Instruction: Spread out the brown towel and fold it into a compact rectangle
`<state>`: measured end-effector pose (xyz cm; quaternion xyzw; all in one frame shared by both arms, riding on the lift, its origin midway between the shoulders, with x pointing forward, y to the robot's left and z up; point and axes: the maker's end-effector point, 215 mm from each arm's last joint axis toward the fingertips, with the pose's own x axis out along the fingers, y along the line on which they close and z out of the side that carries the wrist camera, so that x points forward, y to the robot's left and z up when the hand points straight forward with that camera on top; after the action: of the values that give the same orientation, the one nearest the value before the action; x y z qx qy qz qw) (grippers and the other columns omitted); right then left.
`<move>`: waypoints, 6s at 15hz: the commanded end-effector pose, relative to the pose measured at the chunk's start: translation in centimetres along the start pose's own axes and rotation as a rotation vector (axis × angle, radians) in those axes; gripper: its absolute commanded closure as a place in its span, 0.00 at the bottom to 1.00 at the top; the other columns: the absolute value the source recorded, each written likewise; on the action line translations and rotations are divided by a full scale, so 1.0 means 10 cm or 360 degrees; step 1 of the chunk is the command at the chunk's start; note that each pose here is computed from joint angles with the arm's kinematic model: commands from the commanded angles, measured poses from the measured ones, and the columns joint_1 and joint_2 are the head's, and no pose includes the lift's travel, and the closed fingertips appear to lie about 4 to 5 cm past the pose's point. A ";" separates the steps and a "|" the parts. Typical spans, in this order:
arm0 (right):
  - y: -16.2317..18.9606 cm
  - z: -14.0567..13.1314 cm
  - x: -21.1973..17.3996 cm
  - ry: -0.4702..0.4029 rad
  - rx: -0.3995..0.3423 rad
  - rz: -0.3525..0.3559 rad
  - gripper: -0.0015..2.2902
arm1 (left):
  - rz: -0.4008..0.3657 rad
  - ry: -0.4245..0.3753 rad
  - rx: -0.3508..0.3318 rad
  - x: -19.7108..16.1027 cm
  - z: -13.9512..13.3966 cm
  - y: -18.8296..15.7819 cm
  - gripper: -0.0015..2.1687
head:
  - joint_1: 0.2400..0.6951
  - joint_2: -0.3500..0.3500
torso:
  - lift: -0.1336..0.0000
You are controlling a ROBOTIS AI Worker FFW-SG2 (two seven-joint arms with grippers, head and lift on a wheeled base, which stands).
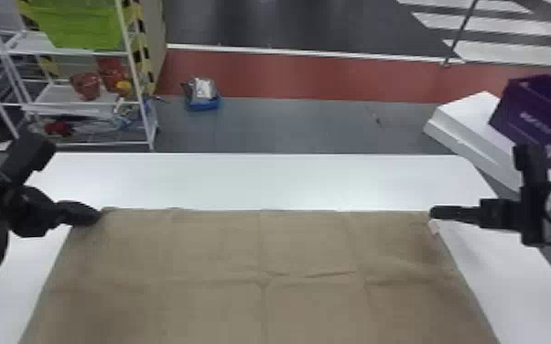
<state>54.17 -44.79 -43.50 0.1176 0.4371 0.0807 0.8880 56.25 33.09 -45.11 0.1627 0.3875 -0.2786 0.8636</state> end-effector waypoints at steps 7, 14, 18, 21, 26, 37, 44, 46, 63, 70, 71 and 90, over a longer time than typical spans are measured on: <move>0.00 0.03 0.16 0.0050 -0.0075 -0.0052 0.23 | -0.0017 -0.0014 0.0041 0.02 0.02 -0.04 0.65 | 1.00 0.34 | 0.07; 0.03 0.05 0.19 0.0057 -0.0097 -0.0040 0.46 | -0.0026 -0.0019 0.0059 0.02 0.01 -0.05 0.65 | 1.00 0.34 | 0.07; 0.03 0.10 0.17 0.0033 -0.0123 -0.0035 0.46 | -0.0020 -0.0024 0.0064 0.00 0.00 -0.03 0.65 | 1.00 0.34 | 0.07; 0.05 0.07 0.18 0.0040 -0.0135 -0.0014 0.46 | -0.0018 -0.0029 0.0073 0.00 0.00 -0.03 0.65 | 1.00 0.34 | 0.07; 0.26 -0.02 0.07 0.0006 -0.0198 0.0098 0.49 | 0.0011 -0.0074 0.0083 -0.12 -0.08 0.02 0.65 | 1.00 0.36 | 0.07; 0.74 -0.42 -0.73 -0.0066 -0.0492 0.0373 0.49 | 0.0143 -0.0514 0.0185 -0.90 -0.11 0.14 0.65 | 1.00 0.45 | 0.07; 1.00 -0.67 -1.04 -0.0026 -0.0699 0.0500 0.49 | 0.0279 -0.0667 0.0293 -1.29 -0.26 0.24 0.65 | 1.00 0.57 | 0.07; 0.80 -0.47 -0.96 -0.0041 -0.0649 0.0461 0.49 | 0.0302 -0.0679 0.0272 -1.23 -0.17 0.37 0.65 | 1.00 0.58 | 0.07; 0.99 -0.72 -1.01 0.0031 -0.0806 0.0522 0.49 | 0.0393 -0.0757 0.0616 -1.57 -0.28 0.03 0.65 | 1.00 0.55 | 0.07; 0.99 -0.77 -1.23 0.0024 -0.0837 0.0537 0.49 | 0.0456 -0.0791 0.0779 -1.99 -0.55 -0.04 0.65 | 1.00 0.58 | 0.07; 0.98 -0.80 -1.25 0.0030 -0.0834 0.0538 0.49 | 0.0458 -0.0795 0.0799 -2.03 -0.58 -0.06 0.65 | 1.00 0.59 | 0.07; 0.88 -1.13 -1.60 0.0123 -0.0949 0.0657 0.49 | 0.0333 -0.0524 0.1423 -2.21 -1.29 -0.75 0.65 | 1.00 0.57 | 0.07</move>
<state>35.61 -38.54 -35.38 -0.0636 0.3917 0.3855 0.8330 32.62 41.33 -37.13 0.5069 0.0697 -0.3511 0.7842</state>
